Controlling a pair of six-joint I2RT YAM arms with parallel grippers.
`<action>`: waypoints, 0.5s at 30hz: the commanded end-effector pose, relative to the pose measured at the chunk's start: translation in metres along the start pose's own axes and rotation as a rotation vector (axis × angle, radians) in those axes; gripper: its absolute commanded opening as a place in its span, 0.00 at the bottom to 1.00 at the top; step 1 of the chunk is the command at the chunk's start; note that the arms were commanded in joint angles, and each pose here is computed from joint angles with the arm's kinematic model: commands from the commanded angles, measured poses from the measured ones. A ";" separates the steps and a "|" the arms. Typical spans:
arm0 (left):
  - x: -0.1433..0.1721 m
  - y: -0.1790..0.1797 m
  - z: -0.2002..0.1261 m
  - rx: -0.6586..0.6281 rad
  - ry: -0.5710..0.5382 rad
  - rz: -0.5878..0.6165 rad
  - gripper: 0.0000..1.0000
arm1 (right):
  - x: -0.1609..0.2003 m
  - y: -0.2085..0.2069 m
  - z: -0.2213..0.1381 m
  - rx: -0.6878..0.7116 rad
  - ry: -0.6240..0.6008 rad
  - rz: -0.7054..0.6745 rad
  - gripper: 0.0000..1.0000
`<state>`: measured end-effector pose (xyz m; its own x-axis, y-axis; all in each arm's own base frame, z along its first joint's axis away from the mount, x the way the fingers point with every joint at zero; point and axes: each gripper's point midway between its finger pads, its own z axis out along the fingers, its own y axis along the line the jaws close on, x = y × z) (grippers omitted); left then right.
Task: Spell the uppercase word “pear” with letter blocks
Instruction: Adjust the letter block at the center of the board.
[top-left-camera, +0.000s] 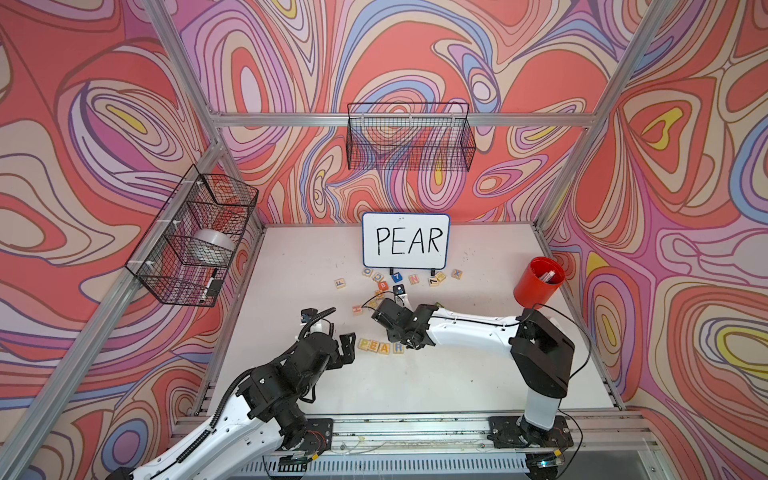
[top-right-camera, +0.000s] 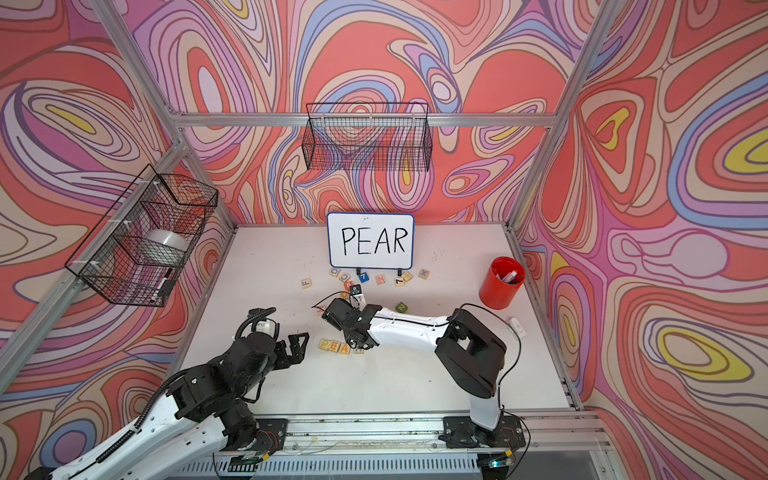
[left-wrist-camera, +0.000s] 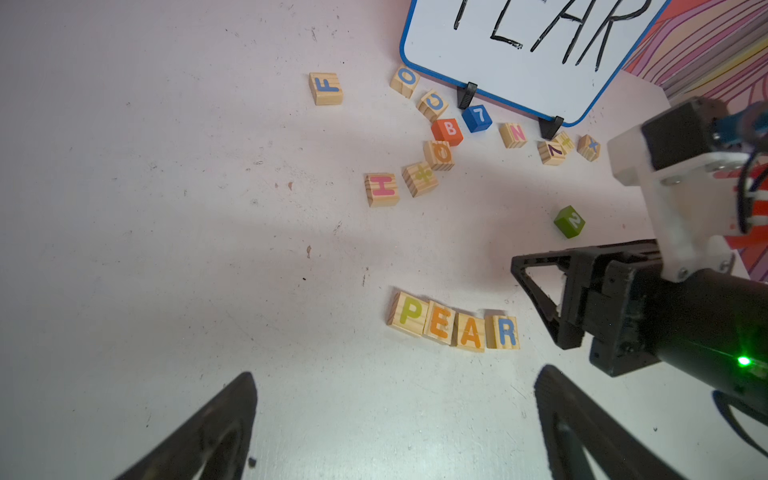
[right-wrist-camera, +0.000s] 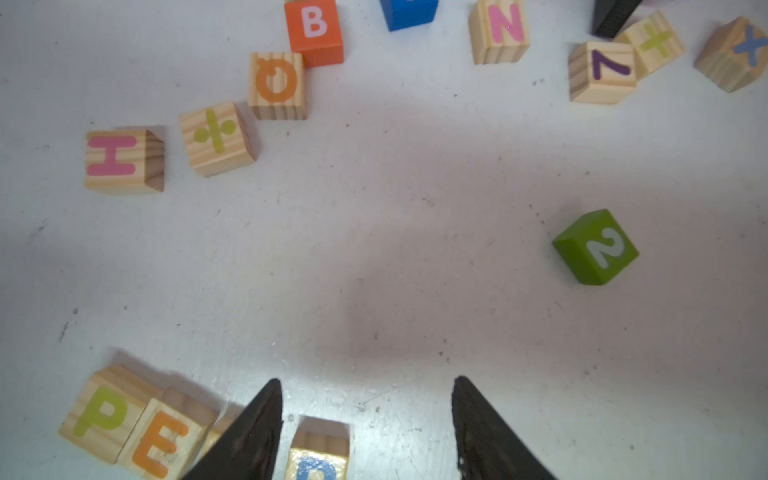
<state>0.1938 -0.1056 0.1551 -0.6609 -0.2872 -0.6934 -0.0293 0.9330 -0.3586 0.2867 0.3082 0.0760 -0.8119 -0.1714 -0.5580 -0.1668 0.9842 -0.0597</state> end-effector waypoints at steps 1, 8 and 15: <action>-0.001 0.001 -0.001 -0.008 -0.002 -0.015 1.00 | 0.012 -0.034 0.001 0.088 0.021 0.016 0.68; -0.002 -0.005 0.002 0.001 0.003 -0.006 1.00 | 0.028 -0.070 0.015 0.091 0.086 0.067 0.71; -0.003 -0.007 0.003 0.001 0.009 -0.005 1.00 | 0.033 -0.055 0.020 -0.002 0.106 0.057 0.79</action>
<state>0.1956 -0.1089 0.1465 -0.6841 -0.2651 -0.6795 -0.0357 0.9426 -0.3319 0.2827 0.2352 0.0412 -0.8782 -0.1187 -0.4634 -0.0816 0.9917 -0.0994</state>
